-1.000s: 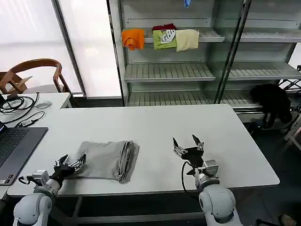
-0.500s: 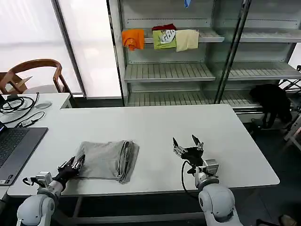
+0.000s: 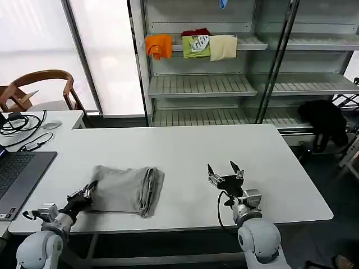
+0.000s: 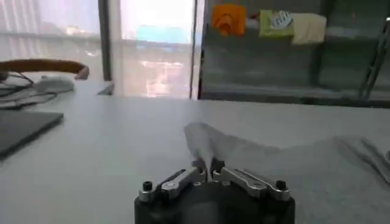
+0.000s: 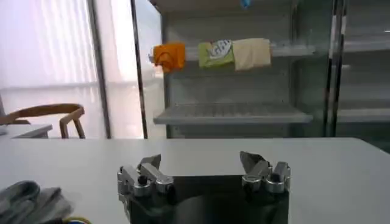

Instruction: Fold and organize the clothes.

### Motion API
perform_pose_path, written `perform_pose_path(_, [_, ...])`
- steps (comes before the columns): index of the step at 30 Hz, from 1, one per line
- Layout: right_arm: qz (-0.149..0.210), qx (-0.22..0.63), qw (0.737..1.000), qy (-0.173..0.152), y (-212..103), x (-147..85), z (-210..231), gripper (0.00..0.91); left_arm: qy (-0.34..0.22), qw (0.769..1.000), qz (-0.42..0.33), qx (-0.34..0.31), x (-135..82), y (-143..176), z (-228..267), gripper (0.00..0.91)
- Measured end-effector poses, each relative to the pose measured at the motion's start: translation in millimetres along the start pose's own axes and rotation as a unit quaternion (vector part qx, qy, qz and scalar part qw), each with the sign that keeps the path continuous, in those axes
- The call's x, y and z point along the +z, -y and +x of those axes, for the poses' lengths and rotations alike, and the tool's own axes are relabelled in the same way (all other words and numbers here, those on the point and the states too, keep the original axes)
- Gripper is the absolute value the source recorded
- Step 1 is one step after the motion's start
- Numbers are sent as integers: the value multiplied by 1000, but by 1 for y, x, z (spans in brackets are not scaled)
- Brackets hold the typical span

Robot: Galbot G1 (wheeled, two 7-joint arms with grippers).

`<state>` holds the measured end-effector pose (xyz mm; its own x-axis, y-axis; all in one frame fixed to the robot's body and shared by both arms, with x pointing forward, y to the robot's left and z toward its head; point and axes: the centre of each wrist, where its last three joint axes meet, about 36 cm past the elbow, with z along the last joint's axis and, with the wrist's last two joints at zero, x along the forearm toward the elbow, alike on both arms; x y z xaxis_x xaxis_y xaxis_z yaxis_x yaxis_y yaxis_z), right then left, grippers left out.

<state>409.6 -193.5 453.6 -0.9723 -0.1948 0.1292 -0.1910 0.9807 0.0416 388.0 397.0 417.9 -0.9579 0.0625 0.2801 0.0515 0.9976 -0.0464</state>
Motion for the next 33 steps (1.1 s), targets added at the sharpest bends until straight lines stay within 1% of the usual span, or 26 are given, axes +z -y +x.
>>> perform_pose_path(6, [-7, -2, 1000, -5, -4, 3, -3, 907, 21, 993, -102, -59, -32, -41, 16, 0])
perform_pose_path(10, [-10, -3, 1000, -6, -5, 5, -6, 907, 28, 979, -177, -101, -64, -72, 29, 0])
perform_pose_path(12, [-13, -3, 1000, -7, -4, 7, -7, 907, 31, 970, -210, -115, -81, -82, 34, 0])
perform_pose_path(16, [-17, -2, 1000, -11, -2, 12, -8, 907, 39, 952, -272, -133, -117, -95, 43, 10])
perform_pose_path(19, [-19, -1, 1000, -13, 0, 16, -8, 907, 41, 940, -308, -141, -141, -98, 48, 10])
perform_pose_path(22, [-21, 1, 1000, -16, 4, 20, -7, 907, 38, 930, -335, -146, -156, -97, 52, 10])
perform_pose_path(25, [-22, 4, 1000, -18, 8, 25, -5, 907, 35, 922, -356, -149, -162, -90, 53, 10])
perform_pose_path(28, [-22, 8, 1000, -21, 13, 30, -3, 907, 30, 915, -373, -149, -158, -79, 51, 10])
perform_pose_path(30, [-21, 10, 999, -23, 16, 33, -2, 907, 25, 915, -378, -143, -148, -65, 48, 10])
perform_pose_path(33, [-17, 15, 999, -26, 22, 38, -1, 907, 12, 919, -373, -128, -121, -37, 37, 20])
